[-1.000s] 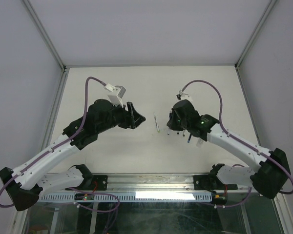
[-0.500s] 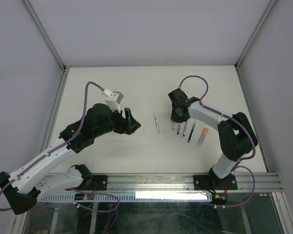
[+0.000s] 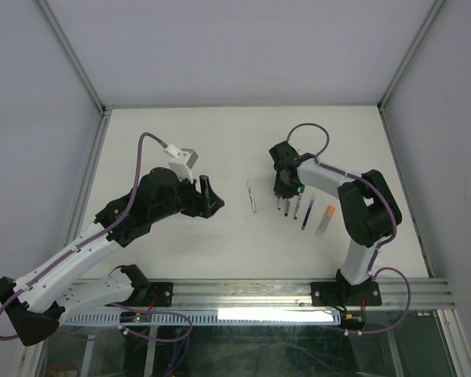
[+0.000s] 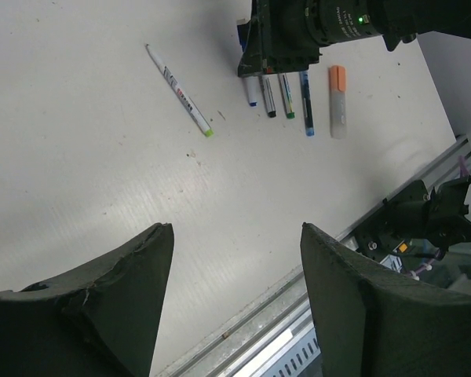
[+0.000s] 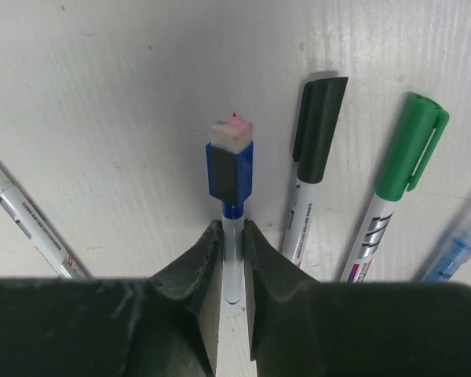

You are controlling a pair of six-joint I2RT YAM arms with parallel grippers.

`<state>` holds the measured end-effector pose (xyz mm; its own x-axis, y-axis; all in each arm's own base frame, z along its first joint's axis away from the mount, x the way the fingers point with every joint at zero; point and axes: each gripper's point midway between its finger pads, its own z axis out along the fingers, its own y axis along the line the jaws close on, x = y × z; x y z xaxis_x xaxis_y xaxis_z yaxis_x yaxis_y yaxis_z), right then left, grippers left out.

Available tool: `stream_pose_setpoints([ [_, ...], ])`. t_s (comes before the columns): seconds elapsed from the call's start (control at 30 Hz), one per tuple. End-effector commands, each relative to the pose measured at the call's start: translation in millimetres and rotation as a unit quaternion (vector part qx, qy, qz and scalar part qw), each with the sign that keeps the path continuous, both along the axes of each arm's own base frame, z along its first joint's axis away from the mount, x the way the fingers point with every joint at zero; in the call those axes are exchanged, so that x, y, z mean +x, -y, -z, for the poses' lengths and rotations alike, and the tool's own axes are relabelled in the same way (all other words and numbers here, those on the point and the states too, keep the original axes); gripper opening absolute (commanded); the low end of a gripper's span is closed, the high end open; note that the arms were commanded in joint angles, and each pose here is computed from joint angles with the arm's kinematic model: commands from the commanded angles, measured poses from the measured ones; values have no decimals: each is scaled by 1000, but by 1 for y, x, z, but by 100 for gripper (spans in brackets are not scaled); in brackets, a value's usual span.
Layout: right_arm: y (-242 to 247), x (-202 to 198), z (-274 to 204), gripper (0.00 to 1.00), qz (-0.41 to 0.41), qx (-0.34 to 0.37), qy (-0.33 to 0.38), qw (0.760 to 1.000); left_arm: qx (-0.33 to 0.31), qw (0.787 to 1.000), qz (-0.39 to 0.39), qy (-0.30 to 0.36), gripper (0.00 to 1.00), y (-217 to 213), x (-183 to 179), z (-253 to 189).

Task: Insert the pens into the pen caps
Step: Place the pen at the center of the board, then reset both arms

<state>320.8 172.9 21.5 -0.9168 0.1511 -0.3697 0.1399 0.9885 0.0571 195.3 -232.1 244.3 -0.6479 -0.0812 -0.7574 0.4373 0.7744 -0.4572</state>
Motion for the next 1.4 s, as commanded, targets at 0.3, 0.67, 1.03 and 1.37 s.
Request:
stream_pose_setpoints([
  [0.3, -20, 10, -68, 34, -29, 75, 68, 994, 2, 999, -21, 30, 70, -8, 7, -10],
  [0.67, -21, -35, -187, 62, -109, 202, 243, 943, 12, 998, -54, 43, 79, -25, 10, -14],
  [1.03, 28, -103, -227, 99, -99, 237, 372, 892, -5, 989, -126, 79, 91, -66, 4, -28],
  [1.37, 59, -129, -196, 100, -68, 190, 340, 918, 0, 980, -182, 82, 99, -96, 0, -16],
])
